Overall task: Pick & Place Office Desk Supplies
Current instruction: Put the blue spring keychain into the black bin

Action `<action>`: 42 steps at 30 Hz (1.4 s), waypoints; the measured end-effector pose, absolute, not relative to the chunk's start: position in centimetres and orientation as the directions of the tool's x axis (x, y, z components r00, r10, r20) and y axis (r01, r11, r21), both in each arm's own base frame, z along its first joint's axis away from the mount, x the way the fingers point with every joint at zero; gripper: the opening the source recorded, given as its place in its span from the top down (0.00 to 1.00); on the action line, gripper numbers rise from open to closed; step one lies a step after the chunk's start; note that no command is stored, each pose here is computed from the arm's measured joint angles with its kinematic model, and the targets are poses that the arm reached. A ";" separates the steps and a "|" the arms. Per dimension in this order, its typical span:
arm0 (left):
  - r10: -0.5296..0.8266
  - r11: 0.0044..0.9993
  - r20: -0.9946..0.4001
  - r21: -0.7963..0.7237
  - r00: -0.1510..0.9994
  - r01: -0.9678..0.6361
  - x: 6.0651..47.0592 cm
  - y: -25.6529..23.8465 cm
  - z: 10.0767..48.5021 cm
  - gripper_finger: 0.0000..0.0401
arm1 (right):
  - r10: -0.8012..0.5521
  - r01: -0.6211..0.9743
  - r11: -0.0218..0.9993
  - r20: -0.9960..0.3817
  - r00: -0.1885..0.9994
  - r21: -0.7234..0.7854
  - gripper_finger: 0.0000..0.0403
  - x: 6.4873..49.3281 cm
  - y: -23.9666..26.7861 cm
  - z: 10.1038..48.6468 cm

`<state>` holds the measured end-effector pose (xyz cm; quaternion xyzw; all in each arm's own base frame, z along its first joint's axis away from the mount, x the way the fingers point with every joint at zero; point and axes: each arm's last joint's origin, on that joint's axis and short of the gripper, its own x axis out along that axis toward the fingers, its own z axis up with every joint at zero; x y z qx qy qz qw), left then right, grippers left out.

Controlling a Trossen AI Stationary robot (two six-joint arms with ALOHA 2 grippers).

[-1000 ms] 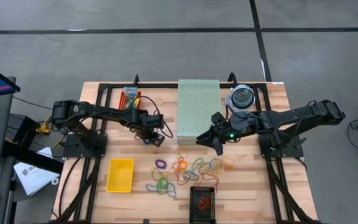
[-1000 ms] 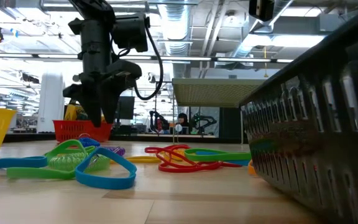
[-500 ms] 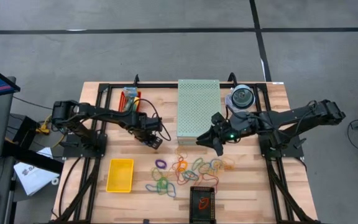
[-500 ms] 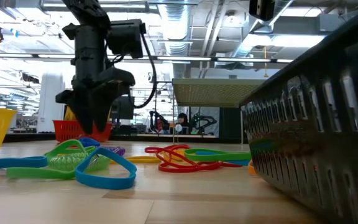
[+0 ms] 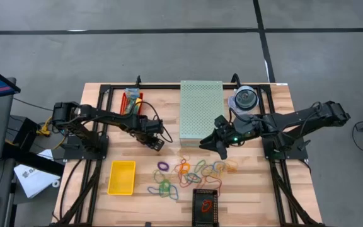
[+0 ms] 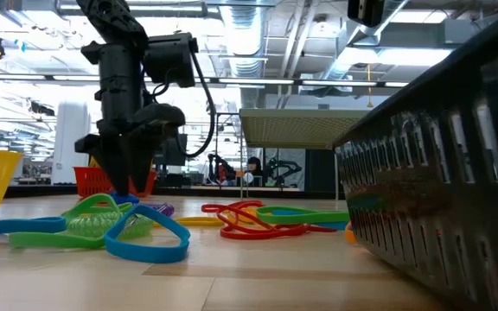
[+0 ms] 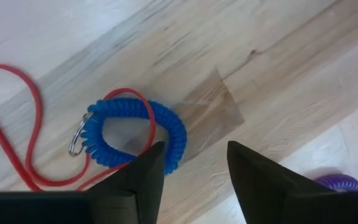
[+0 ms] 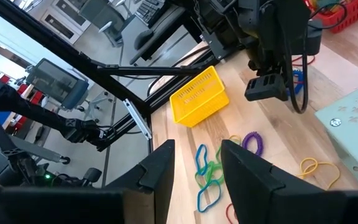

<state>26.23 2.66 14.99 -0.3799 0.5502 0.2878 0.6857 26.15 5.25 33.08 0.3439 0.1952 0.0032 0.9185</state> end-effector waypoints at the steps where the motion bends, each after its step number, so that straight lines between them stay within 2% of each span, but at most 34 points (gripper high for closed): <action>1: -0.020 0.546 -0.972 -0.205 0.233 -0.812 26.3 2.7 15.0 0.59 | 0.140 0.128 0.764 -0.356 0.924 0.633 0.68 26.2 5.3 33.1; 15: -0.008 0.540 -0.970 -0.209 0.244 -0.815 25.3 2.6 13.4 0.66 | 0.163 0.111 0.764 -0.356 0.920 0.636 0.68 26.0 5.9 33.1; 18: -0.007 0.540 -0.970 -0.207 0.242 -0.816 25.2 2.6 13.3 0.75 | 0.164 0.110 0.764 -0.356 0.920 0.636 0.68 26.0 5.9 33.1; 22: -0.021 0.539 -0.971 -0.212 0.239 -0.815 25.2 2.6 13.3 0.94 | 0.164 0.111 0.764 -0.357 0.920 0.636 0.68 26.0 5.9 33.1; 27: -0.194 0.558 -0.910 -0.409 0.365 -0.723 25.6 1.9 14.8 0.96 | 0.169 0.110 0.758 -0.357 0.919 0.643 0.68 26.0 6.1 33.1; 31: -0.283 0.531 -0.762 -0.630 0.582 -0.567 25.9 1.7 18.6 0.99 | 0.177 0.107 0.759 -0.361 0.916 0.643 0.68 25.9 6.3 33.0; 34: -0.312 0.497 -0.591 -0.769 0.744 -0.403 25.5 1.5 22.4 0.99 | 0.184 0.101 0.760 -0.362 0.914 0.643 0.68 25.9 6.5 33.0; 38: -0.301 0.446 -0.393 -0.863 0.869 -0.236 24.2 1.4 26.5 0.99 | 0.193 0.096 0.761 -0.365 0.911 0.641 0.68 25.8 6.8 33.0; 42: -0.321 0.447 -0.235 -0.892 0.918 -0.072 23.1 0.6 29.2 0.99 | 0.191 0.097 0.762 -0.366 0.911 0.640 0.68 25.8 6.8 33.0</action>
